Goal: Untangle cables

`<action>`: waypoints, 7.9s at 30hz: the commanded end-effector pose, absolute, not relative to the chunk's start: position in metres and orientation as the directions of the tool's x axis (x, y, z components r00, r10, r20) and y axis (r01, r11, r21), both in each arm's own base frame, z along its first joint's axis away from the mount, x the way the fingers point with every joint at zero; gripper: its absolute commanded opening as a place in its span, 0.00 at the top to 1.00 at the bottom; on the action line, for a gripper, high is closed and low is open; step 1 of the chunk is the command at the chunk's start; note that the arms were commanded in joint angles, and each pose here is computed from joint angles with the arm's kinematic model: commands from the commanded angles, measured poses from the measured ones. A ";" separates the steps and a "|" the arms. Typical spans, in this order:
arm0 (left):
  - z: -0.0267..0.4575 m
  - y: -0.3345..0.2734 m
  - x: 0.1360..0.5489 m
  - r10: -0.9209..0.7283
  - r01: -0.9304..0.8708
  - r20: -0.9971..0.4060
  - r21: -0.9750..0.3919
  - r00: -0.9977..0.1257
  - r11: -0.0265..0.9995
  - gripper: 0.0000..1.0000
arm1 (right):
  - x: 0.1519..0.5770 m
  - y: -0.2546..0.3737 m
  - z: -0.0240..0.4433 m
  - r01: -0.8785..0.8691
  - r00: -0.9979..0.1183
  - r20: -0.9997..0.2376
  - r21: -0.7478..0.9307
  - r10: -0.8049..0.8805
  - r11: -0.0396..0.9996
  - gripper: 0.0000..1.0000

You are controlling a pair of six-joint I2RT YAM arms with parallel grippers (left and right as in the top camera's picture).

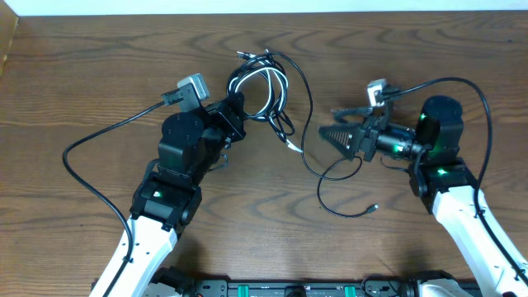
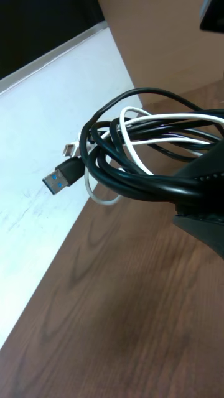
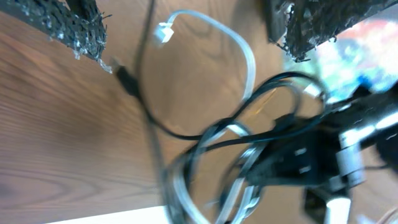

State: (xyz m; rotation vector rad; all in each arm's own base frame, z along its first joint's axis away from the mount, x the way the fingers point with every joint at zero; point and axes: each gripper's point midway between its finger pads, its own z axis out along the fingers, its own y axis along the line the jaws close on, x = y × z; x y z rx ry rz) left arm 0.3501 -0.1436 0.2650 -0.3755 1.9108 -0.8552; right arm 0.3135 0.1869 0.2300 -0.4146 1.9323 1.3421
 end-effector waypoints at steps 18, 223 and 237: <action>0.328 -0.200 0.320 -0.545 0.388 -0.561 -0.827 -0.623 0.408 0.92 | 0.365 0.135 0.220 -0.364 -0.648 -0.659 0.708 0.382 0.605 0.09; 0.353 -0.236 0.266 -0.258 0.659 -0.670 -0.739 -0.696 0.138 0.92 | 0.314 0.174 0.251 -0.780 -0.512 -0.853 0.509 0.098 0.364 0.67; 0.353 -0.255 0.248 -0.206 0.668 -0.670 -0.739 -0.713 0.089 0.93 | 0.354 0.144 0.219 -0.516 -0.603 -0.763 0.597 0.234 0.614 0.63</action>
